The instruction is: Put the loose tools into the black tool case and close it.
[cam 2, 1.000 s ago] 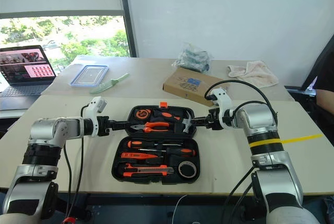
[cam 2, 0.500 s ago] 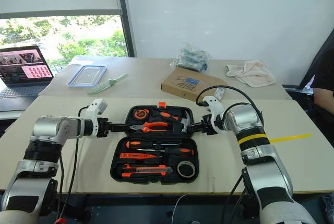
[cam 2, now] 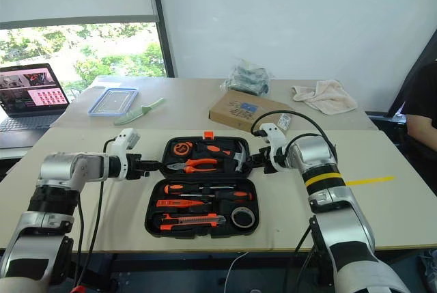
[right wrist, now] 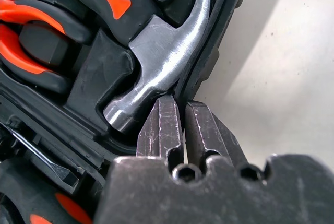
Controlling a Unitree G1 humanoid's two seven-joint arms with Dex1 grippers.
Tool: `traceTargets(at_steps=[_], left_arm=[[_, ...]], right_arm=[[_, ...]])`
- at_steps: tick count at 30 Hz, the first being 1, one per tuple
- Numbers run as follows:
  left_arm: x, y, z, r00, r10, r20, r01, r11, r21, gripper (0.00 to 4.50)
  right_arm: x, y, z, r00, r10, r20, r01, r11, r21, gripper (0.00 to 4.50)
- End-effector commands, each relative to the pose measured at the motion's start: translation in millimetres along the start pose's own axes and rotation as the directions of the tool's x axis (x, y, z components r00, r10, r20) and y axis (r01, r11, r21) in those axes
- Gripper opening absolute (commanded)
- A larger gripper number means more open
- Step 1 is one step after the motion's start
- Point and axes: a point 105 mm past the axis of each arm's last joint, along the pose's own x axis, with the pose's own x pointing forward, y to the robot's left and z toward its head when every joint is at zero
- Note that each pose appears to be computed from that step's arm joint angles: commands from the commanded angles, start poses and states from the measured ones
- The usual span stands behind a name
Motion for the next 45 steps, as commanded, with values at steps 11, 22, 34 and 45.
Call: traceTargets(at_steps=[11,22,34,45], left_arm=[[-53,-20,-4,0.895,-0.208,0.394,-0.161,0.673,0.722,0.06],[-62,-8,-92,0.974,-0.217,0.060,0.007,0.295,0.955,0.00],[-78,15,-76,0.979,-0.174,0.106,-0.011,0.473,0.881,3.75],[-56,17,-17,0.972,-0.164,0.169,-0.006,0.699,0.715,1.00]], right_arm=[[-58,10,-11,0.921,0.162,0.354,0.229,0.508,-0.831,0.00],[-67,4,-77,0.950,0.179,0.256,0.203,0.270,-0.941,1.00],[-82,-6,-96,0.964,0.173,0.202,0.135,0.337,-0.932,4.50],[-114,81,-150,0.903,0.429,-0.027,-0.311,0.609,-0.730,1.82]])
